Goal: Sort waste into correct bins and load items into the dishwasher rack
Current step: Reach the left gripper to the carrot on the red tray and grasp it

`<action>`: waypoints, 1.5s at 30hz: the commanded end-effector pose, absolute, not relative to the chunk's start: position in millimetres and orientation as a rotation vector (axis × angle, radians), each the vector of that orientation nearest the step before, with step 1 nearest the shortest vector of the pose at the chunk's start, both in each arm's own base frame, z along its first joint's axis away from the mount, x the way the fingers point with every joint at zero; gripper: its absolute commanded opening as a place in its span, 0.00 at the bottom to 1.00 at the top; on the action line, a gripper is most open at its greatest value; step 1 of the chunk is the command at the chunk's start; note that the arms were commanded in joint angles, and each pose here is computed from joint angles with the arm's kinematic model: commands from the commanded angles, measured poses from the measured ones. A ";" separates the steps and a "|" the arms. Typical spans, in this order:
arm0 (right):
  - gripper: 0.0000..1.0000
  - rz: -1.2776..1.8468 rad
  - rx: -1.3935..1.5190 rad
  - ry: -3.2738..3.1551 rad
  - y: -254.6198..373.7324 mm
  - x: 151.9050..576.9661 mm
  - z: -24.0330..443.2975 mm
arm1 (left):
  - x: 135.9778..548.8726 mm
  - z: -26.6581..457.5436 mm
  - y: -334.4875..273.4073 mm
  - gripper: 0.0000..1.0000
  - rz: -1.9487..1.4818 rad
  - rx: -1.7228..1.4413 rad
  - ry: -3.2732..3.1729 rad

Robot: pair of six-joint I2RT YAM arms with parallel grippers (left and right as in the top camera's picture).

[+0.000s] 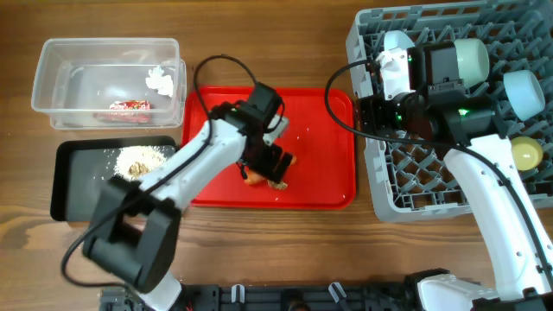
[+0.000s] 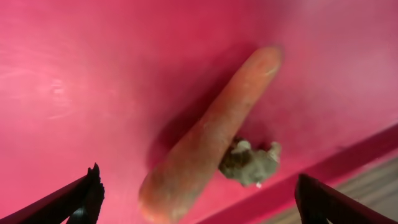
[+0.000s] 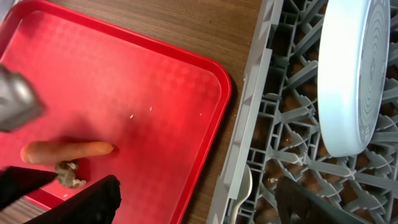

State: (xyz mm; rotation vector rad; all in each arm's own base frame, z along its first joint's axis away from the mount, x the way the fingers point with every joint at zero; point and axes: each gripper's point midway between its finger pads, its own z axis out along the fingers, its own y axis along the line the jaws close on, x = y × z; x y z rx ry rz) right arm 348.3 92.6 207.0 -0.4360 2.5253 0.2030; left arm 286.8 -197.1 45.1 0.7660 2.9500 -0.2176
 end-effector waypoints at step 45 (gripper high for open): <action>0.83 0.226 -0.425 2.529 94.1 346.6 207.5 | 294.1 -6.9 -188.2 0.72 -0.091 0.687 2.985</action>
